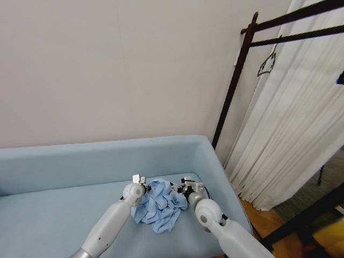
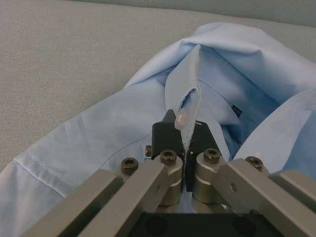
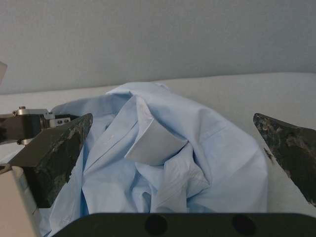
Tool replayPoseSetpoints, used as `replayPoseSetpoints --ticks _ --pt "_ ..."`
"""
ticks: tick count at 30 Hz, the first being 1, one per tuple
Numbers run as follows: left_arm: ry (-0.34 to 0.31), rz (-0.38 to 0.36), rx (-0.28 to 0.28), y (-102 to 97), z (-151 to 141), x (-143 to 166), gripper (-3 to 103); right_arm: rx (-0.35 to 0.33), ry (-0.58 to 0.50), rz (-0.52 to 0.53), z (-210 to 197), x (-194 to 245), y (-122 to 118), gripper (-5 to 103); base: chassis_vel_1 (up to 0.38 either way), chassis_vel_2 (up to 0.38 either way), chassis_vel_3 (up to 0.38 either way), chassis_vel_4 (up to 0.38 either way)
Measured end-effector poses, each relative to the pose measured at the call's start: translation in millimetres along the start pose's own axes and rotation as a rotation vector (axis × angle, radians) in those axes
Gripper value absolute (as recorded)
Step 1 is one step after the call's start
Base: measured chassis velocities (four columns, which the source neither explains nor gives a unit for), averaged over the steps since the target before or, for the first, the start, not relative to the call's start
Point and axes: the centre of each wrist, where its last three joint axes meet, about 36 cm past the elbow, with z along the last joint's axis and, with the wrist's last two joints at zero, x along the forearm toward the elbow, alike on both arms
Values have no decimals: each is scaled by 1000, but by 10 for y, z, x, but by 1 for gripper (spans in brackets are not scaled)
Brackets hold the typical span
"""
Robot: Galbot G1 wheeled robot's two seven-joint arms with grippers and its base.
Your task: Pick up the clothes from the sofa and hang them on the clothes hanger.
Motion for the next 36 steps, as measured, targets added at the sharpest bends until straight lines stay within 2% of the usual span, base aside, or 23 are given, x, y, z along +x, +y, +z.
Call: replayPoseSetpoints --ticks 11,30,31,32,36 --pt "-6 12 2 -50 -16 12 0 21 61 37 -13 -456 36 100 0 0 0 0" --pt "-7 21 4 -73 -3 11 0 28 81 74 123 -801 62 101 0 0 0 0" --pt "-7 23 4 -80 -3 12 0 31 80 78 134 -817 59 96 0 0 0 0" --pt "-7 23 4 -80 -3 12 0 31 80 78 134 -817 59 96 0 0 0 0" --pt "-8 28 5 -103 -8 13 0 34 75 88 166 -854 44 75 0 0 0 0"
